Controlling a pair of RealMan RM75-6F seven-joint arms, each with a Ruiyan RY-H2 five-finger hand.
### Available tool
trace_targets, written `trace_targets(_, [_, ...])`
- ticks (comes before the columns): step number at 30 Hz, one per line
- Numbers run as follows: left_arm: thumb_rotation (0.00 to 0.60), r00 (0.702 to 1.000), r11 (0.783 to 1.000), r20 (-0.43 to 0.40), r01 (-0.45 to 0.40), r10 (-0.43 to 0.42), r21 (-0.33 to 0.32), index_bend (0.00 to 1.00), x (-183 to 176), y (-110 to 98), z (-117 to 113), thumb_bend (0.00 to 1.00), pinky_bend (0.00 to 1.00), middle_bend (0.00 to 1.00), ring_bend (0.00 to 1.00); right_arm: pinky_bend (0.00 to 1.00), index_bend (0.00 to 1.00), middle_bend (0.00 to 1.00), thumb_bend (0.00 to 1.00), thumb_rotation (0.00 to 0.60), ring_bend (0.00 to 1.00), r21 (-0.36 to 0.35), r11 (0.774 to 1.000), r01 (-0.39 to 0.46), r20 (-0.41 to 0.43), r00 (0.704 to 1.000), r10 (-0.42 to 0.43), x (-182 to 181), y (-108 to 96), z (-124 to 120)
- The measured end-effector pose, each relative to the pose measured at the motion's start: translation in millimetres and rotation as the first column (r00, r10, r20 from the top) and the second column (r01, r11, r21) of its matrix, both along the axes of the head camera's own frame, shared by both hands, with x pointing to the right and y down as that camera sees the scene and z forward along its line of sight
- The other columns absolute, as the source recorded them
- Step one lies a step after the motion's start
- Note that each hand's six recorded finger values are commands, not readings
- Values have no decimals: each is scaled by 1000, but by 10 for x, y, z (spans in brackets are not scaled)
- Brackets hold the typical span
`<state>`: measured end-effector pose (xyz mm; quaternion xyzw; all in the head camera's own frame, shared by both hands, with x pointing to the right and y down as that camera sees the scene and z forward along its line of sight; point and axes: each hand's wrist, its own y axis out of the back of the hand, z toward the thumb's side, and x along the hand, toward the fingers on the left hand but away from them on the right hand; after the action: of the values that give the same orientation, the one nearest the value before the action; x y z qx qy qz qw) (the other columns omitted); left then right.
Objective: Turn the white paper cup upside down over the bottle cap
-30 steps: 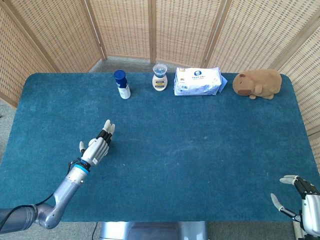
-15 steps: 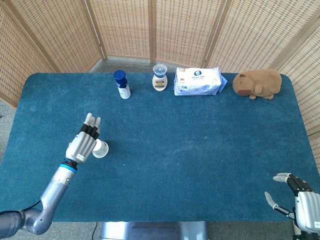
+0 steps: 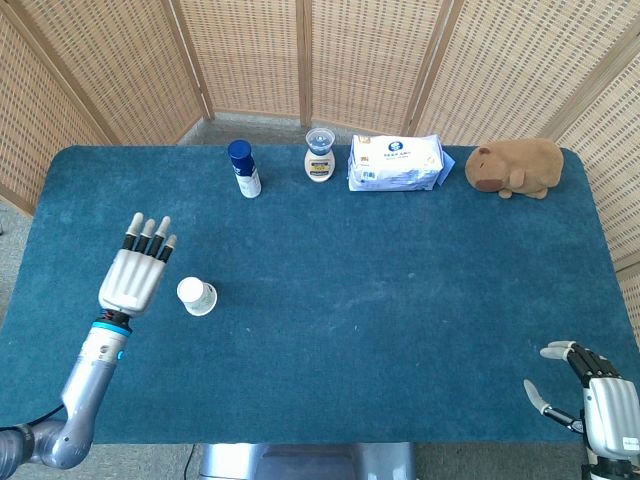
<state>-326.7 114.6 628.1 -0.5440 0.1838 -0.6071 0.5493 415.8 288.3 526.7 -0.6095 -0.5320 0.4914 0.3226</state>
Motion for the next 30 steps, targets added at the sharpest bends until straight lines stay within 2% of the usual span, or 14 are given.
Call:
trace_targets(2, [600,991,997,-111,74,-76,-19,135,-57,-7,-38,140,37,39,0,391,397,373,318,420,388,-3,1000,4,-4,1000,-4,-5,-11,4])
trace_targets(4, [600,968,990,-208,138,-143,-40,138,-114,-11,-79,141,37,48,0,390,398,373,318,421,388,-7,1000,8,-8,1000,-8,-12,-24,9])
trace_targets(8, [600,876,962,-399,257,-270,-87,138,-297,9,-215,138,37,48,0,381,398,373,318,421,388,-14,1000,20,-11,1000,-20,-31,-52,19])
trace_targets(11, [600,810,941,-482,316,-334,-123,138,-461,84,-332,133,39,48,0,375,398,373,318,421,387,-24,999,25,-21,999,-26,-43,-72,34])
trace_targets(17, [600,711,901,-566,404,-418,-158,138,-813,344,-550,132,75,54,0,375,398,373,318,419,386,-44,998,33,-42,998,-35,-92,-143,55])
trace_targets(23, [600,608,858,-621,455,-494,-237,142,-1040,602,-677,131,85,72,0,374,398,373,318,420,386,-63,996,56,-54,997,-59,-169,-214,63])
trace_targets(25, [600,583,845,-631,472,-513,-250,143,-1129,694,-731,132,86,77,0,375,398,373,317,419,386,-66,996,64,-54,996,-68,-199,-229,63])
trace_targets(27, [600,575,837,-632,491,-520,-243,142,-1230,802,-798,131,86,79,0,375,398,373,317,418,386,-69,995,71,-56,996,-75,-221,-234,60])
trace_targets(30, [600,603,843,-613,493,-510,-216,143,-1330,951,-887,131,86,80,0,374,398,373,318,421,386,-73,994,78,-60,995,-83,-246,-241,51])
